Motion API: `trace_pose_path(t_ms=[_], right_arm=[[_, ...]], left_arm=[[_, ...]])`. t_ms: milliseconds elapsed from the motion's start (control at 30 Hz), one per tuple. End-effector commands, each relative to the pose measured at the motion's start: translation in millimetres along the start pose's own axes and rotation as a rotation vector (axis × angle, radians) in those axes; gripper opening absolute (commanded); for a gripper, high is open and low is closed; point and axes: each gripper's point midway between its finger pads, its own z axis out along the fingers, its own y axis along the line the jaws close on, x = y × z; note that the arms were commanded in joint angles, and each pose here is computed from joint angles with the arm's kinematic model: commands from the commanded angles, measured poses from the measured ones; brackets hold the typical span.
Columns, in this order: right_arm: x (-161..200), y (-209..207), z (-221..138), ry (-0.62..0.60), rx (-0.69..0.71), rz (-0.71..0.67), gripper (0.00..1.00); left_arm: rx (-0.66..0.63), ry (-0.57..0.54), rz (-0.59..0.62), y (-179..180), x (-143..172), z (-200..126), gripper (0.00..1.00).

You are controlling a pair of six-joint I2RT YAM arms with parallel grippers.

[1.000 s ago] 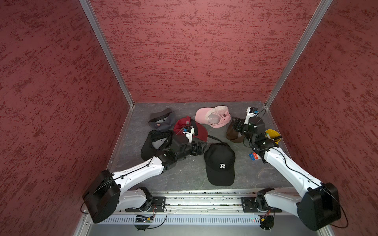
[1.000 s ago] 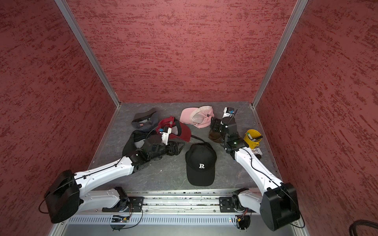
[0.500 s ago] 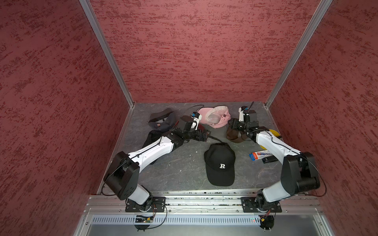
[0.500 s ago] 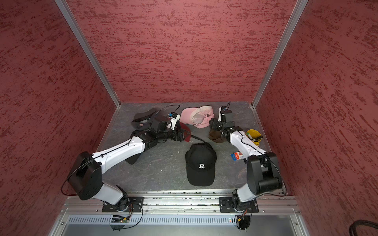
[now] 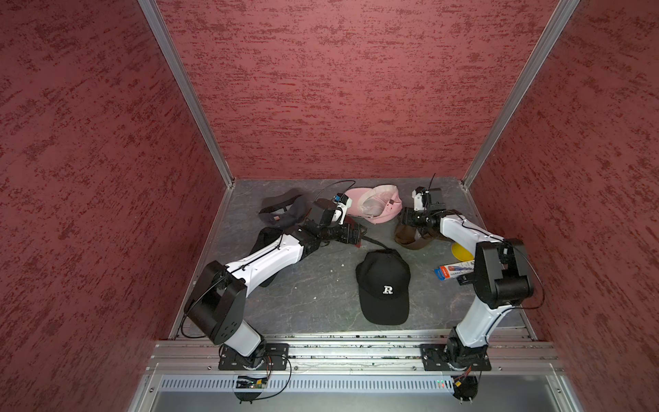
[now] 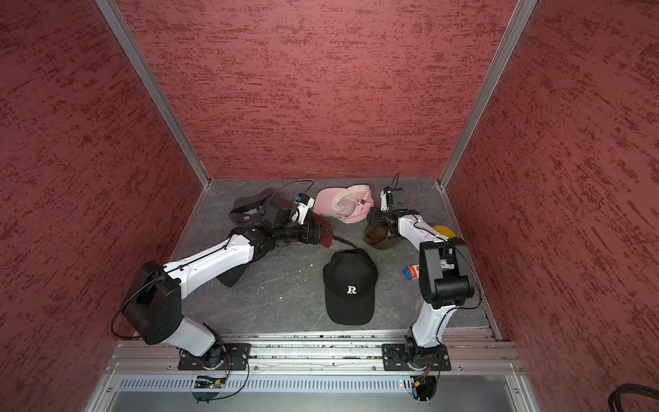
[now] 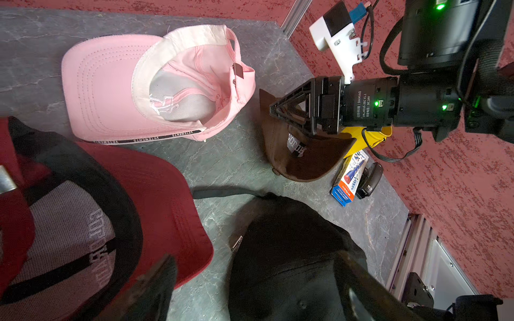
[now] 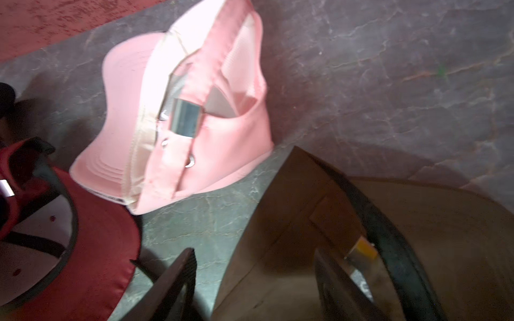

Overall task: Open the adjustable buckle of the baseball cap
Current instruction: Pick up the baseball cap from the center of the board.

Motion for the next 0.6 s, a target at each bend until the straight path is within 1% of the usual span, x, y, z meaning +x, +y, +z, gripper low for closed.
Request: trace_pose_path(t_ms=[0, 133, 233, 367, 500, 567], right_arm=[[-3.4, -4.9, 1.2, 0.024, -0.011, -0.026, 0.67], [4.9, -20.2, 5.1, 0.060, 0.012, -0.016, 0.67], [11.3, -29.7, 6.5, 0.066, 0.029, -0.018, 0.70], [21.1, -30.8, 15.5, 0.087, -0.001, -0.024, 0.69], [18.2, -18.0, 17.3, 0.060, -0.081, -0.035, 0.63], [19.3, -14.3, 19.0, 0.060, -0.105, -0.030, 0.57]], left_arm=[[-0.012, 0.016, -0.001, 6.7, 4.0, -1.6, 0.90], [-0.015, 0.025, -0.008, 9.1, 5.3, -1.0, 0.90], [-0.014, 0.031, -0.018, 10.2, 6.6, 1.8, 0.90], [-0.003, 0.044, -0.022, 9.6, 8.5, 7.0, 0.90], [0.012, 0.045, -0.022, 6.5, 6.3, 9.1, 0.90], [0.020, 0.033, -0.017, 4.4, 3.4, 7.8, 0.89]])
